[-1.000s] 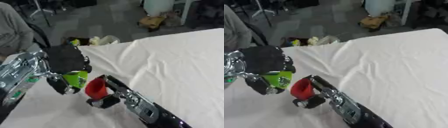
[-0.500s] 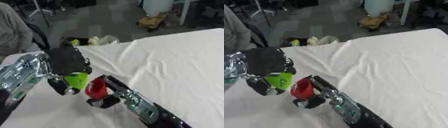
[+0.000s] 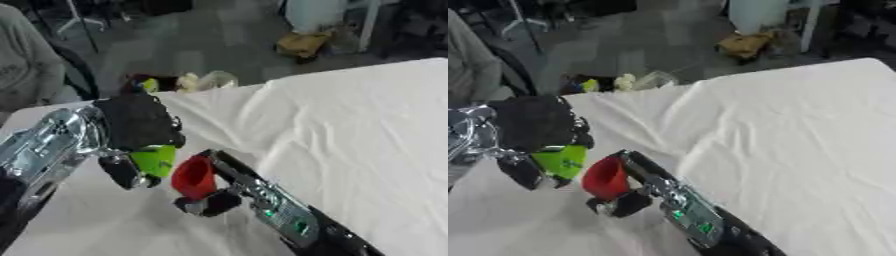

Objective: Pour the contents of one cup into another cup.

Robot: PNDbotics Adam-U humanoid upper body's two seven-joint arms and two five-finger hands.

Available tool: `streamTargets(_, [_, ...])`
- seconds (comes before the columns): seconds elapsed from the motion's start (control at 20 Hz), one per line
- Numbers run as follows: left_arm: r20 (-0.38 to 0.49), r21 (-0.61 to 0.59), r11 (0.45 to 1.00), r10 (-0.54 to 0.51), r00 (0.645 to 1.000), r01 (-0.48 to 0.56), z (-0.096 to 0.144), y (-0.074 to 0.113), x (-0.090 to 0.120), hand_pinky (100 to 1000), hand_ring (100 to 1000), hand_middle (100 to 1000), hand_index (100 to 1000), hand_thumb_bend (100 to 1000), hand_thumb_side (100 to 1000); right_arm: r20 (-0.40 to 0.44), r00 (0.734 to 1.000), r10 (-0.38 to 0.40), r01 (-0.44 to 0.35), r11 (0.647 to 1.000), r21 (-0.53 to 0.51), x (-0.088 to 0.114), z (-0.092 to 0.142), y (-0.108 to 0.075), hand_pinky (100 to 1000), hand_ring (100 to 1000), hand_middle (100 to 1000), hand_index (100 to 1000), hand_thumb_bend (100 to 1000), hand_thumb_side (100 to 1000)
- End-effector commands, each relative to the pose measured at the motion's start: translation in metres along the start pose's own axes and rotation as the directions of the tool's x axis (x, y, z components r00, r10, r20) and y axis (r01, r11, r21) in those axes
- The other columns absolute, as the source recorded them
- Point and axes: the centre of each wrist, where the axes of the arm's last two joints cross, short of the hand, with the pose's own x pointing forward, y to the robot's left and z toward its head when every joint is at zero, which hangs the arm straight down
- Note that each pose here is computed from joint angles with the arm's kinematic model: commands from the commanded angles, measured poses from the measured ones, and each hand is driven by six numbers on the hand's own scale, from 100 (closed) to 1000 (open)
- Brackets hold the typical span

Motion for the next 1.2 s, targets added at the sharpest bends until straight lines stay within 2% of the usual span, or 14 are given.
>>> streamTargets(0.05, [0.096, -0.141, 0.98, -0.129, 0.987, 0.142, 0.0052, 0.0074, -0.0075, 523, 100, 260, 743, 100, 443, 0.052, 0.999, 0.008, -0.008, 1.0, -0.005, 0.015, -0.0073, -0.0049, 436, 187, 100, 261, 100, 100])
streamTargets(0.35, [0.089, -0.137, 0.977, -0.152, 0.984, 0.163, 0.0054, 0.0087, -0.0074, 524, 100, 246, 734, 100, 448, 0.054, 0.999, 0.007, -0.007, 1.0, -0.002, 0.016, -0.0075, -0.0046, 436, 187, 100, 260, 100, 100])
streamTargets(0.65, [0.093, -0.106, 0.968, -0.22, 0.971, 0.229, 0.005, 0.0143, -0.004, 524, 100, 244, 735, 100, 453, 0.056, 0.998, 0.007, -0.007, 1.0, -0.001, 0.0167, -0.0078, -0.0044, 435, 187, 100, 260, 100, 100])
streamTargets(1.2, [0.09, -0.093, 0.967, -0.228, 0.969, 0.236, 0.003, 0.0118, -0.0034, 523, 100, 245, 736, 100, 455, 0.056, 0.998, 0.005, -0.005, 1.0, -0.004, 0.0167, -0.0076, -0.0044, 435, 187, 100, 260, 100, 100])
